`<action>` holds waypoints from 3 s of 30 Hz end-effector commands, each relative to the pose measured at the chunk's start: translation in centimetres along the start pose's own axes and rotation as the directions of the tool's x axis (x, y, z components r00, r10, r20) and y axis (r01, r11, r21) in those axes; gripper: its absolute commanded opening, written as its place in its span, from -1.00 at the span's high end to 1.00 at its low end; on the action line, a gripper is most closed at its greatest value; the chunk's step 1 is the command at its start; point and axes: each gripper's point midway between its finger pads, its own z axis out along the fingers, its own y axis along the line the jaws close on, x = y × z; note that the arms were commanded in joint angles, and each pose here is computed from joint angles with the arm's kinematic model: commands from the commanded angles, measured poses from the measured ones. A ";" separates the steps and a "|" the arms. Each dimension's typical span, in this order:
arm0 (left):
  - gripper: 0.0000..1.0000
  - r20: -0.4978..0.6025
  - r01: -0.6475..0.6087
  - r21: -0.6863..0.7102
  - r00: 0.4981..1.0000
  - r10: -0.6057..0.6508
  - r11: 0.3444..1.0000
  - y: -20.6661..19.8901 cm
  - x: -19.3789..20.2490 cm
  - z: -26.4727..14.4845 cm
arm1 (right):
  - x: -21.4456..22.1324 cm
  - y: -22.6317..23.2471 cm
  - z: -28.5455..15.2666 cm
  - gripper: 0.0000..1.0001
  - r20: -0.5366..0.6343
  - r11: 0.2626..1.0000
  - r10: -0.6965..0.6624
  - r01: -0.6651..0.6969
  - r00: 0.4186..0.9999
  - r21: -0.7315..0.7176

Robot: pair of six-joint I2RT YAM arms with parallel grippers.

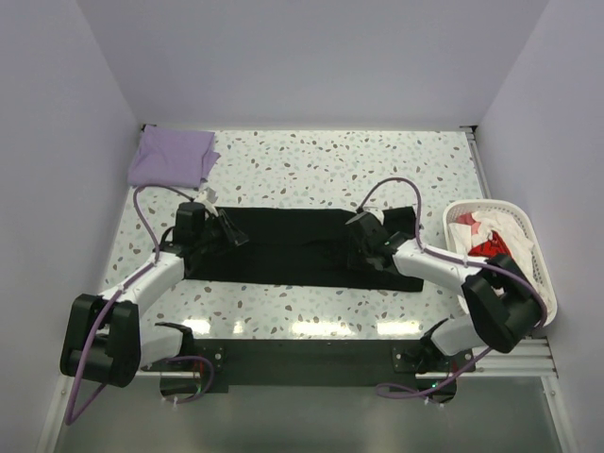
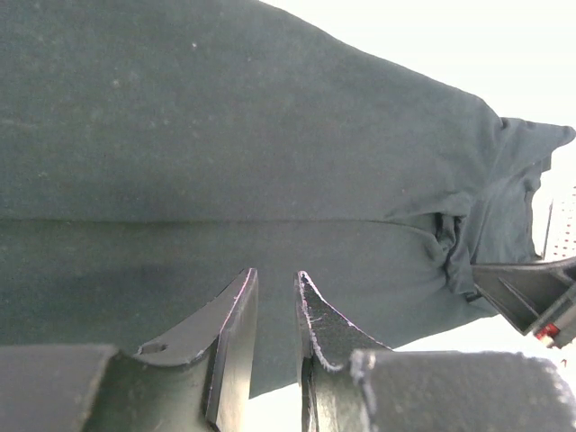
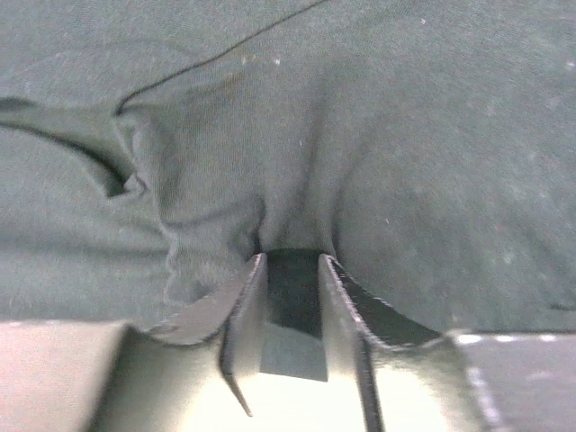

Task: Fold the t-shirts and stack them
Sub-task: Fold the tshirt

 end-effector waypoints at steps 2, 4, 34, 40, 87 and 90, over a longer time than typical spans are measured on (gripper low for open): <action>0.46 0.061 -0.011 0.016 0.998 0.010 1.000 -0.7 -1.5 0.1 | -2.2 0.4 -2.7 0.26 0.065 1.000 0.011 -0.010 0.998 -0.017; 0.46 0.063 -0.017 0.005 0.998 0.016 1.000 -0.5 -1.4 0.2 | -3.1 -0.1 -3.4 0.24 0.107 0.999 0.036 -0.037 0.994 0.003; 1.00 -0.062 -0.088 -0.240 0.995 0.075 0.967 5.1 7.5 1.3 | -11.9 -5.8 5.7 0.27 0.070 0.943 0.305 -0.311 0.950 0.120; 1.00 -0.110 -0.108 -0.139 0.990 0.094 0.984 1.4 9.7 1.1 | -17.5 -3.7 10.3 0.26 0.020 0.967 0.213 -0.213 0.977 0.138; 0.75 -0.105 -0.481 0.081 0.867 0.487 0.873 -15.0 9.9 2.0 | -33.4 5.3 5.7 -0.53 0.273 0.994 0.017 0.014 0.962 -0.110; 0.83 -0.141 -0.481 0.090 0.860 0.490 0.872 -13.7 11.1 1.5 | -31.8 5.2 5.7 -0.27 0.253 0.991 0.051 -0.017 0.966 -0.135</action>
